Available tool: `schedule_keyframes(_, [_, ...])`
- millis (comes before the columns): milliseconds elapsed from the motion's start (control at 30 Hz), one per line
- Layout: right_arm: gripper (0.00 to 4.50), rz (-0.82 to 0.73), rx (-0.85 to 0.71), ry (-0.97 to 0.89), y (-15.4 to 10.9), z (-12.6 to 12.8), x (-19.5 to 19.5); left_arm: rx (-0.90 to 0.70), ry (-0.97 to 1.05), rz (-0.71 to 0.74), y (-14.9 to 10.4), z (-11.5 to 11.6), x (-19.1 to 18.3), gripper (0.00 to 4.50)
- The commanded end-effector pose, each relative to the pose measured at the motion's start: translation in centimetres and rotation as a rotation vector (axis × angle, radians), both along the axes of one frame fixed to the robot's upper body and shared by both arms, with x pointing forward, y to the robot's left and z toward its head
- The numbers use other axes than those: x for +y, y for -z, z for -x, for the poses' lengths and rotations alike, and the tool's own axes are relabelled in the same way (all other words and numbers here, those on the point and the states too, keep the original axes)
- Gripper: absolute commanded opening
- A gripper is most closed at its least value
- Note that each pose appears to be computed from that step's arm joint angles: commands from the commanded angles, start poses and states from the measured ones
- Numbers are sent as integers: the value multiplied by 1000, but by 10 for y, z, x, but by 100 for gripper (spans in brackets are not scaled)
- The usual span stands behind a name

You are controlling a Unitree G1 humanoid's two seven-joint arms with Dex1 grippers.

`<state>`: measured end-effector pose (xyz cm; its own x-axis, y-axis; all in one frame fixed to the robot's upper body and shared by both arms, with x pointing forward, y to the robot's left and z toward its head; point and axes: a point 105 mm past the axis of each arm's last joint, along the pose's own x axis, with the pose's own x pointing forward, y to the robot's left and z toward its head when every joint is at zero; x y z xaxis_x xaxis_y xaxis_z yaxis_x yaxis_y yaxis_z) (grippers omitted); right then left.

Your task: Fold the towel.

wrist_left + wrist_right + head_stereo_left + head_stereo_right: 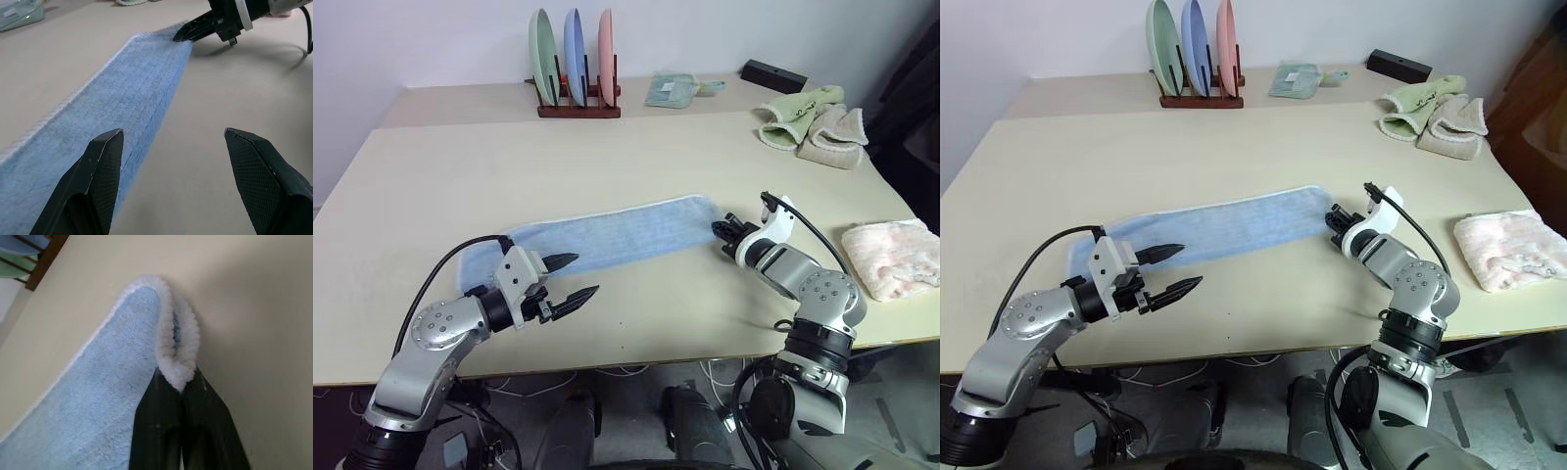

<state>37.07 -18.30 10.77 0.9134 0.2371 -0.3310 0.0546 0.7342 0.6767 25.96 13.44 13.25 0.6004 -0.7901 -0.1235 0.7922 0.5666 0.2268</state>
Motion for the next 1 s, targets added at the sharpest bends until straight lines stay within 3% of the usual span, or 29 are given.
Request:
schedule_keyframes(33, [3, 84, -105, 94, -30, 5, -37, -42, 18, 5, -9, 2, -5, 337])
schedule_keyframes(267, [3, 386, -253, 81, -78, 28, -89, -44, 40, 4, -7, -3, -10, 337])
schedule_keyframes(467, [3, 689, -440, -234, -111, 35, -45, -57, 70, 4, -10, -10, -18, 337])
schedule_keyframes(567, [3, 899, -526, -653, -92, 56, 26, -69, 79, 10, -14, -13, -22, 337])
schedule_keyframes(633, [3, 968, -514, -767, -72, 60, 41, -70, 78, 11, -14, -14, -23, 337])
schedule_keyframes(800, [3, 1025, -496, -866, -38, 54, 65, -68, 72, 20, -13, -9, -26, 337])
schedule_keyframes(1000, [3, 1033, -484, -843, -25, 39, 77, -63, 59, 29, -12, -4, -29, 337])
